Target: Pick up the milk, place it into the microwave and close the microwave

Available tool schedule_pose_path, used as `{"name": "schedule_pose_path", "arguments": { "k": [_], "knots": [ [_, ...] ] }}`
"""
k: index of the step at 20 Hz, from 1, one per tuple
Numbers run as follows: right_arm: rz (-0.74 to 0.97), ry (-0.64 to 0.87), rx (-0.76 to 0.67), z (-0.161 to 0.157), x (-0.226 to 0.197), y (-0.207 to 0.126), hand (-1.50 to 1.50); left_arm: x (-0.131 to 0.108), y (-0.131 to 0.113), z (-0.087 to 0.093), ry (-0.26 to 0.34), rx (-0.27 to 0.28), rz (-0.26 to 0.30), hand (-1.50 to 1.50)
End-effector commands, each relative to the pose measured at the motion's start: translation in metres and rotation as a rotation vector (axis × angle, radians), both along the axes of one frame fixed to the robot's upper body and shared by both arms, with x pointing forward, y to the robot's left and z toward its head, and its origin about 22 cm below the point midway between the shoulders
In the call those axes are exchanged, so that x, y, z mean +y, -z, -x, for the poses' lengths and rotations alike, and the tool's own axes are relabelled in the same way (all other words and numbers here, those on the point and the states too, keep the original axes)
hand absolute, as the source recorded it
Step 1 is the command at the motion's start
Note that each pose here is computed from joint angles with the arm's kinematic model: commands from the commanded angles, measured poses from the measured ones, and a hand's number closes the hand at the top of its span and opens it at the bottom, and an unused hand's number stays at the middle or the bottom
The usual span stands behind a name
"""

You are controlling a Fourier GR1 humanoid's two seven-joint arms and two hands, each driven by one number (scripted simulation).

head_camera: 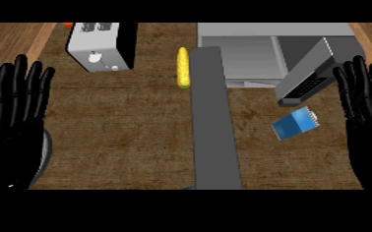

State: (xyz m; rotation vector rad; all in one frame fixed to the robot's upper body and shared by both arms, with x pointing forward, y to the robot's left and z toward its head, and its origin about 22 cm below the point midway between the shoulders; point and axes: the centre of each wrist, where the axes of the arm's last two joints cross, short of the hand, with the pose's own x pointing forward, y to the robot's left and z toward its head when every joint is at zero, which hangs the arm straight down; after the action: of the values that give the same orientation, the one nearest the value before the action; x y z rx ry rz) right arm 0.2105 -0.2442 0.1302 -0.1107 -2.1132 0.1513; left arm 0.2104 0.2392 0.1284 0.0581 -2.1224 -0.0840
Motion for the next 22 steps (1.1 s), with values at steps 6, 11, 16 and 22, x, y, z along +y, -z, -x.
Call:
{"name": "schedule_pose_path", "arguments": {
  "k": [6,11,16,22],
  "knots": [
    [0.014,-0.206,0.035,0.024,-0.074,-0.012,-1.50,-0.001,0.021,0.002,0.028,0.089,0.004,-1.50],
    [-0.041,-0.272,0.211,0.032,-0.093,0.017,-1.50,-0.012,0.061,0.014,0.047,0.190,0.269,-1.50],
    [-0.049,-0.263,0.238,0.041,-0.102,0.019,-1.50,-0.005,0.055,0.041,0.068,0.209,0.282,-1.50],
    [-0.039,-0.236,0.262,0.024,-0.103,0.054,-1.50,-0.015,0.080,0.060,0.044,0.199,0.276,-1.50]
  ]
}}
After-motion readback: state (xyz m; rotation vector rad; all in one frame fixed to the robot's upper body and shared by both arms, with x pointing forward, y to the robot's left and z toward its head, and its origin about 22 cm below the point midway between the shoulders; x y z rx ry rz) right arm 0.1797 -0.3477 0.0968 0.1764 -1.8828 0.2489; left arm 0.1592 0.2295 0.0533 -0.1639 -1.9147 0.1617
